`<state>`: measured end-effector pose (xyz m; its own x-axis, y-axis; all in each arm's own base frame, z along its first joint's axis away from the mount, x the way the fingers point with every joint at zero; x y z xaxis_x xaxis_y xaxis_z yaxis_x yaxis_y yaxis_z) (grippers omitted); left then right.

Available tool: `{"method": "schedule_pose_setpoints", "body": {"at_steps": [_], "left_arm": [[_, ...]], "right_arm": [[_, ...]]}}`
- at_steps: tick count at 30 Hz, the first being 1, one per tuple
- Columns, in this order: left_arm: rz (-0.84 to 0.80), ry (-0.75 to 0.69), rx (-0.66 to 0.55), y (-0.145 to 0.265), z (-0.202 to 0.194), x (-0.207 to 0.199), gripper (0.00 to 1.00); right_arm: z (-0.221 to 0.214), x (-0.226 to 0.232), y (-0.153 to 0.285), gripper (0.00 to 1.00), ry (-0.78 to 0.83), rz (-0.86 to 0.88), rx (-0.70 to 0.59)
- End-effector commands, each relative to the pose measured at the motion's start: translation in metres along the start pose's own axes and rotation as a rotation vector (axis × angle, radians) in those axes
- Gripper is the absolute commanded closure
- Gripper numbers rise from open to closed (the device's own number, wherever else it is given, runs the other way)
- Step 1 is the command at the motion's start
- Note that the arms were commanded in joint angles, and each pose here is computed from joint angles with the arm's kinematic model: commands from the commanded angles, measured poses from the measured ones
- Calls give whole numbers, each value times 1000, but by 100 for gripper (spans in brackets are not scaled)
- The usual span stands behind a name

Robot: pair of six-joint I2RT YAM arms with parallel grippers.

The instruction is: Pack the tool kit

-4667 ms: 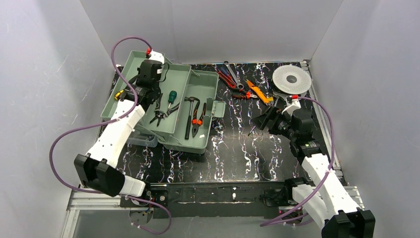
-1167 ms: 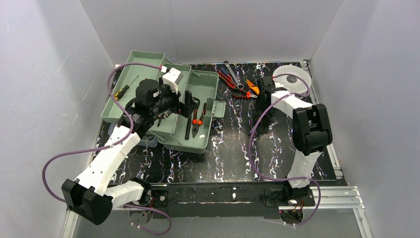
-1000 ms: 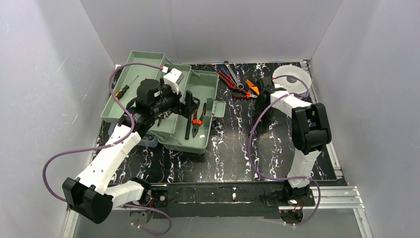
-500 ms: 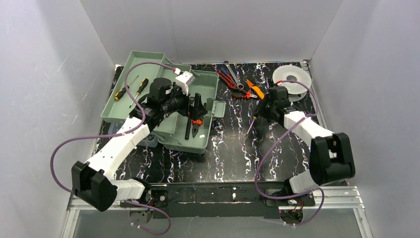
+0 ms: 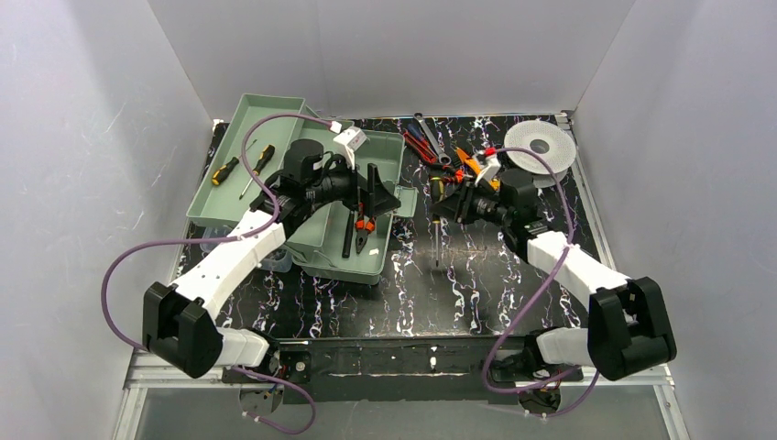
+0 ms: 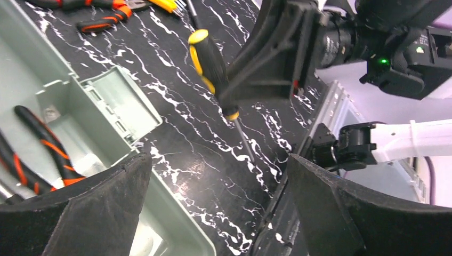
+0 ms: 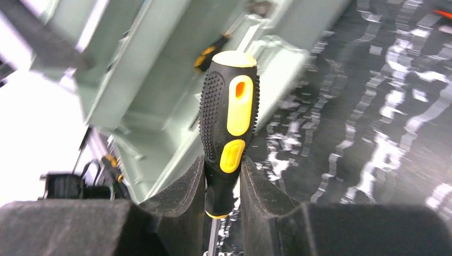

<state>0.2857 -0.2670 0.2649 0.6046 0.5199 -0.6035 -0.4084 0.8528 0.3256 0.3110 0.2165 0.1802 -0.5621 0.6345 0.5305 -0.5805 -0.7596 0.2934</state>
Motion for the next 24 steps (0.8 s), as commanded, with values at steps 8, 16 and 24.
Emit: {"method": "schedule_pose_setpoints", "body": {"at_steps": [8, 16, 24], "left_arm": [[-181, 95, 36, -11, 0, -24, 2], [-197, 95, 56, -10, -2, -27, 14], [-227, 85, 66, -8, -2, -33, 48]], "right_arm": [[14, 143, 2, 99, 347, 406, -83], [28, 151, -14, 99, 346, 364, -129], [40, 158, -27, 99, 354, 379, -147]]}}
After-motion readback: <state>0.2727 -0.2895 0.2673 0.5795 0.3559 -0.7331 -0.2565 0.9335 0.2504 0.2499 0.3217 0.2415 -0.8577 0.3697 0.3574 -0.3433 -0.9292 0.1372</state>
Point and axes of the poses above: each gripper's point midway between its finger pads, its own y axis back along the fingers, its own x axis along the line the jaws close on, z = x × y, the point moved 1 cm from there along y, back along the fingers, and after that the axes turned 9 degrees about y, right-handed, at the moved point
